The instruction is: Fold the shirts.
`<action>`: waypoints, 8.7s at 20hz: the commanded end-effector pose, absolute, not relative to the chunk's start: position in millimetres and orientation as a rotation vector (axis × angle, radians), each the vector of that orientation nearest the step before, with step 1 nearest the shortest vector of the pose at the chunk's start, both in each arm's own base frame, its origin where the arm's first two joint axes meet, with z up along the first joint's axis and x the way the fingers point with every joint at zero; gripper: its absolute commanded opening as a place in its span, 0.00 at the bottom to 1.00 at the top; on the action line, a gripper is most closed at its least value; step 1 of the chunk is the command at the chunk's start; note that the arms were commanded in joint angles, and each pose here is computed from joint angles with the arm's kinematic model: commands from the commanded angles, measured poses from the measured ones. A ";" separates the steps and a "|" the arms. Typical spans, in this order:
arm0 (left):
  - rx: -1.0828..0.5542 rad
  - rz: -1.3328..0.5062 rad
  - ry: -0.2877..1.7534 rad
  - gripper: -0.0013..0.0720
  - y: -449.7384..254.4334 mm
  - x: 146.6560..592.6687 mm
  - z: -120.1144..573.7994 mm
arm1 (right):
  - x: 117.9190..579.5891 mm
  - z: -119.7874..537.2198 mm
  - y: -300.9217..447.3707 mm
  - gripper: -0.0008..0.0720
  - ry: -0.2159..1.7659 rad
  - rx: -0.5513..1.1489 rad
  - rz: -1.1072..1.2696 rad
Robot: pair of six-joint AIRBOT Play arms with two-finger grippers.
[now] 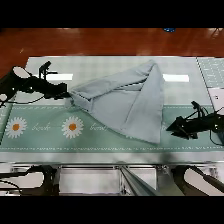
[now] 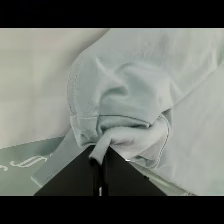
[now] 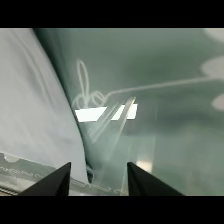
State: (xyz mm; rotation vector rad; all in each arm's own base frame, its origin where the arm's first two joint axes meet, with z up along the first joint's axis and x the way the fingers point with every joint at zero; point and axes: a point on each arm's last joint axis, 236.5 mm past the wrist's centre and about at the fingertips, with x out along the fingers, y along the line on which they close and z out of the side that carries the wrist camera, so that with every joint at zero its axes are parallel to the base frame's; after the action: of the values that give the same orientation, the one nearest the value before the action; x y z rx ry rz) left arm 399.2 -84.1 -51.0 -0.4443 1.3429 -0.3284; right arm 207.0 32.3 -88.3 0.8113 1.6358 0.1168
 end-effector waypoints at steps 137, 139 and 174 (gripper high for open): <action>-0.220 -0.528 0.208 0.04 -66.2 356.4 448.4 | 310.3 428.2 55.3 0.04 0.311 0.069 0.292; -0.061 -0.383 0.137 0.04 -52.3 319.7 474.2 | 268.5 444.6 49.5 0.04 0.262 0.036 0.239; -0.492 -0.319 1.209 0.04 -62.4 544.7 -27.6 | 528.4 -21.7 46.3 0.04 1.230 0.545 0.269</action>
State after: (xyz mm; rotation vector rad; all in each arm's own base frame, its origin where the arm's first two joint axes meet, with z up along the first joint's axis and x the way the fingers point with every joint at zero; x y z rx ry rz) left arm 553.0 -48.5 -15.6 -0.5150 1.1272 -0.2203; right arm 526.1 42.3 1.5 0.5228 1.1596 0.2532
